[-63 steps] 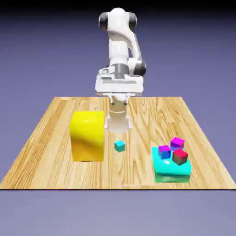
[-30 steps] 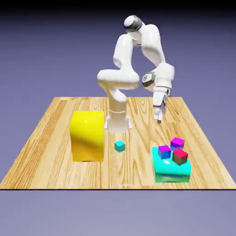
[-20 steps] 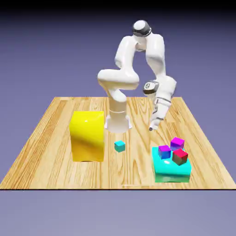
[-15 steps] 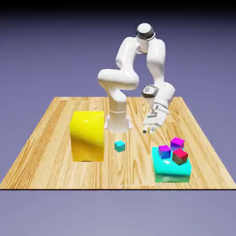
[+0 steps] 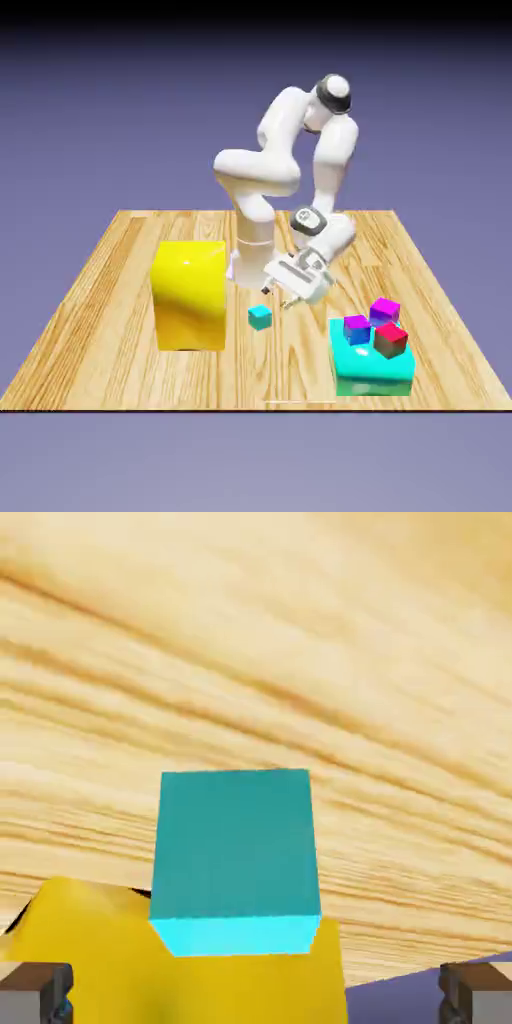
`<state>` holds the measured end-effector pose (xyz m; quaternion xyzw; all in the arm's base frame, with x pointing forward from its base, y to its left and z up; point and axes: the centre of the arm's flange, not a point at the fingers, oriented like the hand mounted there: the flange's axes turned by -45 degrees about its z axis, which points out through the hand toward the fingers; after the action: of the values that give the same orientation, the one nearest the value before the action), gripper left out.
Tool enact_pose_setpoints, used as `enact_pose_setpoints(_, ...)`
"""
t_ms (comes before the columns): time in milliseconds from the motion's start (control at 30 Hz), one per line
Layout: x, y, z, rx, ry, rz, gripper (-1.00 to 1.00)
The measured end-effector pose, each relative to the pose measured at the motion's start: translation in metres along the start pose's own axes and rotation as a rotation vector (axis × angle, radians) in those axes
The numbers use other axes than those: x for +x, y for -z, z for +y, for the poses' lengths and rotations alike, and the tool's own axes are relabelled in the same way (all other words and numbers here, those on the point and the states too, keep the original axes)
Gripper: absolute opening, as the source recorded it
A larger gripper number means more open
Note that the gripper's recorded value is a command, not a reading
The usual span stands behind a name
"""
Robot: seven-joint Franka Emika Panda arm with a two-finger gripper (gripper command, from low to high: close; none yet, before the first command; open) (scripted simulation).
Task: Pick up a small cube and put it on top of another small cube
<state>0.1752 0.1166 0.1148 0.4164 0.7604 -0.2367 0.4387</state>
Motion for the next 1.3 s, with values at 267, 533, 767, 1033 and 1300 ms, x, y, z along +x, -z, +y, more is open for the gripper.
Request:
enact_pose_setpoints(267, 0.009, -0.038, 0.004, -0.010, -0.003, -0.020, 0.00)
enact_pose_setpoints(533, 0.013, -0.046, 0.001, -0.005, 0.000, -0.010, -1.00)
enact_pose_setpoints(767, 0.002, -0.012, 0.003, -0.008, -0.005, -0.020, -1.00)
enact_pose_setpoints(1033, 0.035, 0.048, 0.021, -0.006, 0.118, 0.114, -1.00)
enact_pose_setpoints(1300, 0.053, 0.118, 0.092, -0.110, 0.236, 0.199, -1.00)
